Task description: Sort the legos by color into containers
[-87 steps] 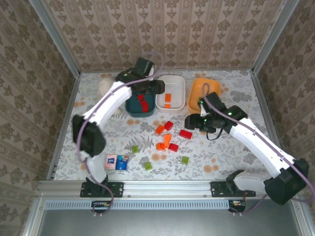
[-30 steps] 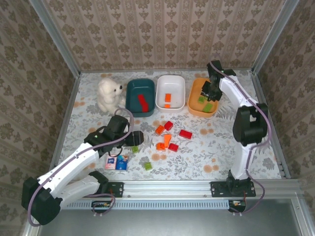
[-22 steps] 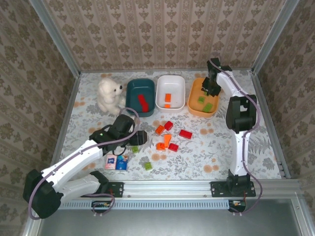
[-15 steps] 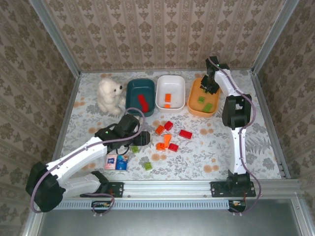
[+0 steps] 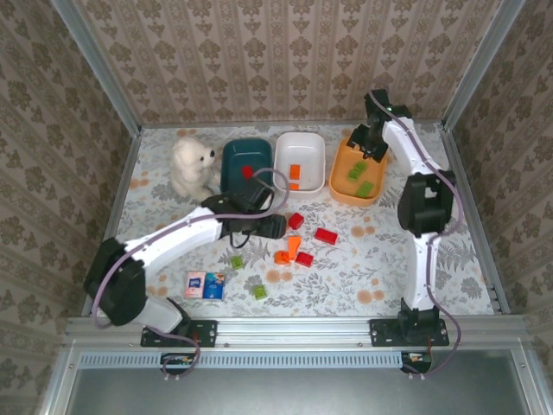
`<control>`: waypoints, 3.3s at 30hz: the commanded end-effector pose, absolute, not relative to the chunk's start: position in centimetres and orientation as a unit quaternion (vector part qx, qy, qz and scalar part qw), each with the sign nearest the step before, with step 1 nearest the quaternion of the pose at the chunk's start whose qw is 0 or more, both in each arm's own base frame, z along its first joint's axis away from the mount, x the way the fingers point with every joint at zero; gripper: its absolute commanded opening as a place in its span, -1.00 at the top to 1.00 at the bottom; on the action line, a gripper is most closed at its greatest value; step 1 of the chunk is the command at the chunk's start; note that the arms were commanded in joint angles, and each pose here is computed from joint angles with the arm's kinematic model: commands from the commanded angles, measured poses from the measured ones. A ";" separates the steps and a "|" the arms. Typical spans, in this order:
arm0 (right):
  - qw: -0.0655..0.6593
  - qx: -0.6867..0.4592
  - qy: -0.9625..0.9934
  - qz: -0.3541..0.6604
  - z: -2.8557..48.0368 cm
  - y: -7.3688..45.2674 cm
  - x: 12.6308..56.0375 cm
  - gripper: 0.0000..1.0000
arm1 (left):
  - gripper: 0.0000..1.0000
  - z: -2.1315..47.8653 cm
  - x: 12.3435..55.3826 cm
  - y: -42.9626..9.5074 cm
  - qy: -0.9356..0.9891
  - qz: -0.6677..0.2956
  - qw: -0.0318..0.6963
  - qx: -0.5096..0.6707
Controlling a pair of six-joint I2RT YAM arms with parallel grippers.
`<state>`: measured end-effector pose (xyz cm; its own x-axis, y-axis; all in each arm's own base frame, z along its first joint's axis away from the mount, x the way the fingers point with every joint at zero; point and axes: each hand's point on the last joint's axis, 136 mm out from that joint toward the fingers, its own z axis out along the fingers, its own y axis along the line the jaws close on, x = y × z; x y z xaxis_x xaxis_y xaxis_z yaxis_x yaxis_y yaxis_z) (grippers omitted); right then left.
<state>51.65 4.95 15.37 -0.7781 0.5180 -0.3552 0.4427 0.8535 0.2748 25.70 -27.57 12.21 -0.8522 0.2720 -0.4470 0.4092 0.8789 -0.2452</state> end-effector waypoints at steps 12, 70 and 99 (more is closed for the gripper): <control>0.336 0.158 0.887 0.274 23.5 9.2 29.2 -0.50 | -0.50 6.6 29.9 -34.2 0.923 -0.042 0.133 0.358; 0.220 -0.085 0.928 0.288 21.2 21.1 22.6 -0.41 | 0.26 5.8 42.3 -17.2 0.990 0.015 0.119 0.076; 0.072 -0.259 0.952 0.143 7.7 42.6 21.2 -0.58 | -0.46 15.1 19.5 -3.0 0.928 -0.079 0.264 -0.250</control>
